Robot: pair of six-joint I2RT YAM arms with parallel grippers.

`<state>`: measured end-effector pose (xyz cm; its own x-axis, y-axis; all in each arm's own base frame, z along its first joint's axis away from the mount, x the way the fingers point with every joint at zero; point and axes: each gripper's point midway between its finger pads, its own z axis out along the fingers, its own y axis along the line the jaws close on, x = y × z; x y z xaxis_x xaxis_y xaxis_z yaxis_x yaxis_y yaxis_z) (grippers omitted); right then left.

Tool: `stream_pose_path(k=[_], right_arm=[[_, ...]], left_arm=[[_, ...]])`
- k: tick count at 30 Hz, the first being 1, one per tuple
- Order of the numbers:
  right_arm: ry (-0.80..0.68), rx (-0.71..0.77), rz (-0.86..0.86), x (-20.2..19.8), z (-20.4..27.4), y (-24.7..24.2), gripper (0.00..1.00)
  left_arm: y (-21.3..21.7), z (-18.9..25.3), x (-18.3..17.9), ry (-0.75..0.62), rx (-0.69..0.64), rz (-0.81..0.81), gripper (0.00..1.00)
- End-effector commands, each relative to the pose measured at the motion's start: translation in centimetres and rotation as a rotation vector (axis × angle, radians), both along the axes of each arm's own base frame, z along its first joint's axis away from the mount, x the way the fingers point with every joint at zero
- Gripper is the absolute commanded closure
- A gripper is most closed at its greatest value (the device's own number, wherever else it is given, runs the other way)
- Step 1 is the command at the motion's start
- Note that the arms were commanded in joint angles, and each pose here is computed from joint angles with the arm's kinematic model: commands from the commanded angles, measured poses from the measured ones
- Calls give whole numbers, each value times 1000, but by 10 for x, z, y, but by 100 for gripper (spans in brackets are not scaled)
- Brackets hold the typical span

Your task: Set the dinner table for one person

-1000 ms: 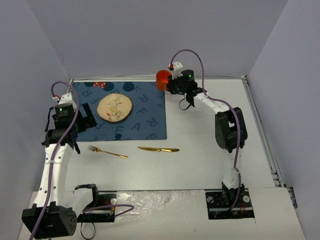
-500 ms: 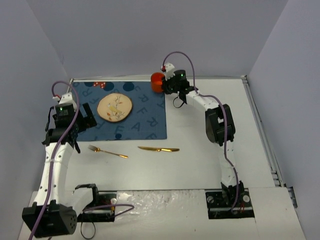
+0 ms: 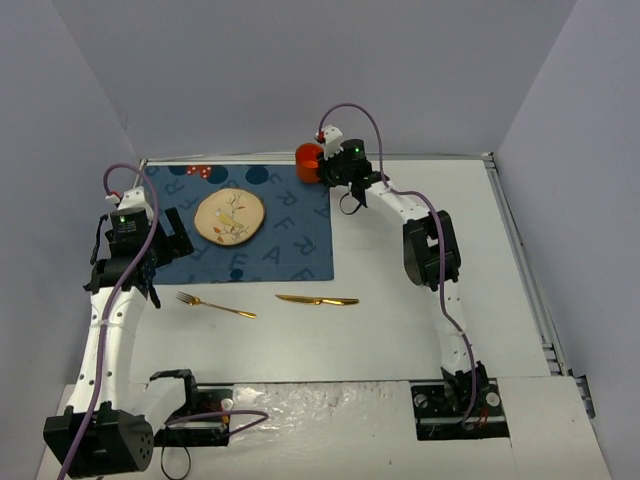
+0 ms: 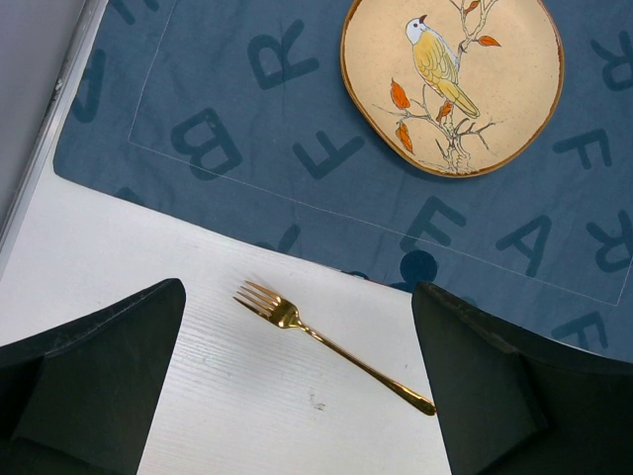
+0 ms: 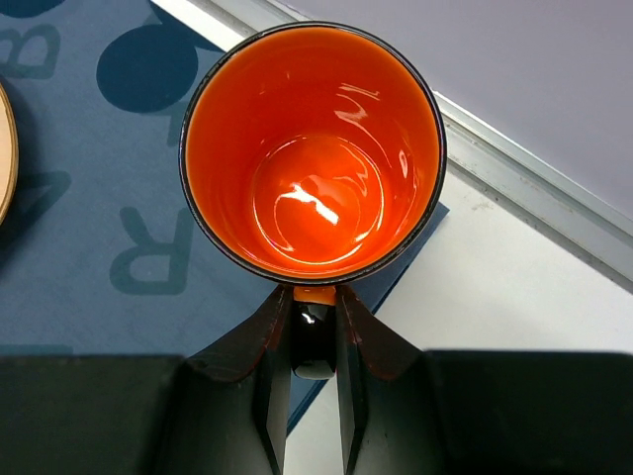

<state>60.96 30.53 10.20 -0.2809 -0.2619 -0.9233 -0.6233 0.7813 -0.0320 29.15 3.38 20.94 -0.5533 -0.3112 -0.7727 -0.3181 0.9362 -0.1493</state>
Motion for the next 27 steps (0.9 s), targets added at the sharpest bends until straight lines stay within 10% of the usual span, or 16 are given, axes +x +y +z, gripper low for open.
stream_pose_path(k=[1, 21, 27], right_arm=[[-217, 91, 2, 20, 88, 15, 100], [-186, 76, -47, 29, 62, 11, 100], [-188, 74, -59, 21, 72, 4, 55]], left_arm=[[3, 12, 8, -48, -3, 14, 3], [3, 12, 7, -50, -3, 14, 3], [3, 12, 7, -49, -3, 14, 3]])
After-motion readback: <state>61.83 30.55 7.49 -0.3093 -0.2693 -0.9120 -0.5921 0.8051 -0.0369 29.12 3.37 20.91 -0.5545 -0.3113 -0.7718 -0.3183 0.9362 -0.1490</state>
